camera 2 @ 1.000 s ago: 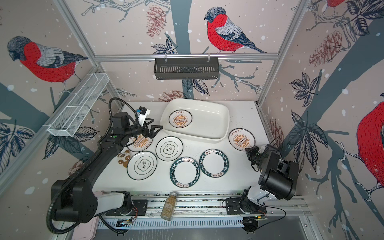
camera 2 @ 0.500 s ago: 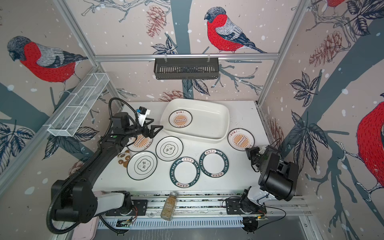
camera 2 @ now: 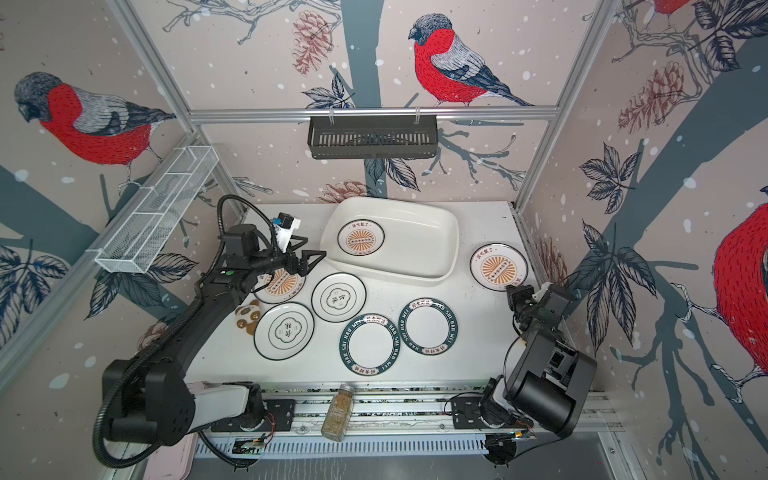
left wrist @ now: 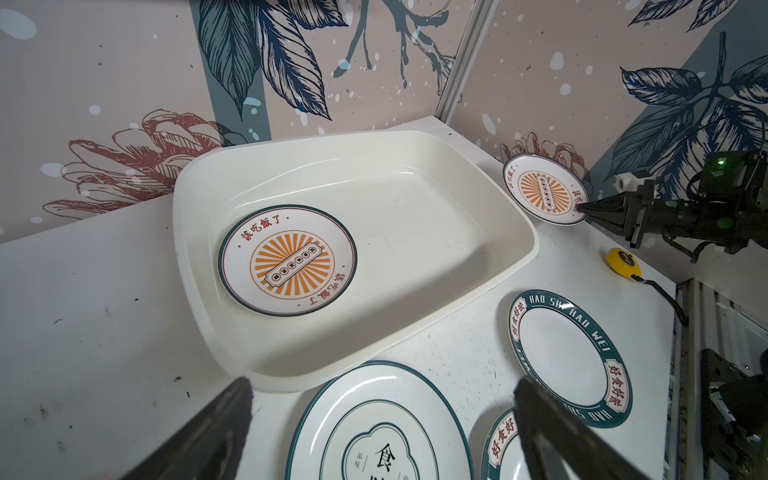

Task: Place the plates into the plastic bin on the countertop
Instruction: 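Lift the sunburst plate with the right gripper and carry it over the bin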

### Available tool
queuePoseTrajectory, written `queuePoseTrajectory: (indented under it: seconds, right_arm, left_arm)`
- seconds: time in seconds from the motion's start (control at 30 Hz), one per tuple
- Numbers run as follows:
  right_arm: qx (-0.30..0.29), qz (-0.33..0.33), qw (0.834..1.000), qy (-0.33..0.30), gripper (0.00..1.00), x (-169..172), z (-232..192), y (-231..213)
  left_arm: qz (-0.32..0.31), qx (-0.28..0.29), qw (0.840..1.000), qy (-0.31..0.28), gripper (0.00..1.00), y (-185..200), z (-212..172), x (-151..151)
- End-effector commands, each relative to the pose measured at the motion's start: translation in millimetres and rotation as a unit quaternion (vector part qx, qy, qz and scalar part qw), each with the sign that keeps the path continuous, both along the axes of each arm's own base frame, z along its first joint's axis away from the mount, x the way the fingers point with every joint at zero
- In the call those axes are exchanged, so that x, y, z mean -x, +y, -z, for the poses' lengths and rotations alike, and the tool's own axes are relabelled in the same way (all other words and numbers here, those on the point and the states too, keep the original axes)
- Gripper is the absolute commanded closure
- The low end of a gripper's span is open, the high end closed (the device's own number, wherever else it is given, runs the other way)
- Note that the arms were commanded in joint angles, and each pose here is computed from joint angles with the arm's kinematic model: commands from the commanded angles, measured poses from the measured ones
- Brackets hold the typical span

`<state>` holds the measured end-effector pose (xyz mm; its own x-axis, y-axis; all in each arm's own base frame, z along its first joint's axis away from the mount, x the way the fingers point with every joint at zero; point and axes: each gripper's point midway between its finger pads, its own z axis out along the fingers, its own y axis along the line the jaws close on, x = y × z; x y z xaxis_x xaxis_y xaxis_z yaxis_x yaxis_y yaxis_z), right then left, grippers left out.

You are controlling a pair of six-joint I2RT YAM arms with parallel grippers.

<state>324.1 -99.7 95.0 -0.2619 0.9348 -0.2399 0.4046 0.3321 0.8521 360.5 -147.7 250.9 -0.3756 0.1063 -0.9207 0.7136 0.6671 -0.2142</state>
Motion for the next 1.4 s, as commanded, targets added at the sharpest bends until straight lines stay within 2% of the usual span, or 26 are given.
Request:
queuePoseTrajectory:
  seconds: [0.0,0.4,0.67,1.0,1.37]
  right_arm:
    - [0.014,-0.003,1.0,-0.011,0.99,0,-13,-2]
    - [0.08,-0.039,0.994,-0.059,0.98,-3,-82,5]
    - [0.125,-0.094,0.985,-0.07,0.98,-27,-115,41]
    - [0.157,-0.195,0.964,-0.093,0.98,-78,-147,142]
    - [0.155,-0.346,0.921,-0.087,0.98,-129,-123,289]
  left_arm:
    - [0.008,0.003,1.0,-0.014,0.03,-2,-7,0]
    - [0.005,-0.004,1.0,-0.009,0.04,-1,-4,0]
    - [0.002,-0.012,1.0,-0.008,0.04,1,-2,0]
    - [-0.008,-0.027,0.999,-0.021,0.04,5,-3,1]
    - [-0.008,-0.024,0.999,-0.028,0.04,5,-8,4]
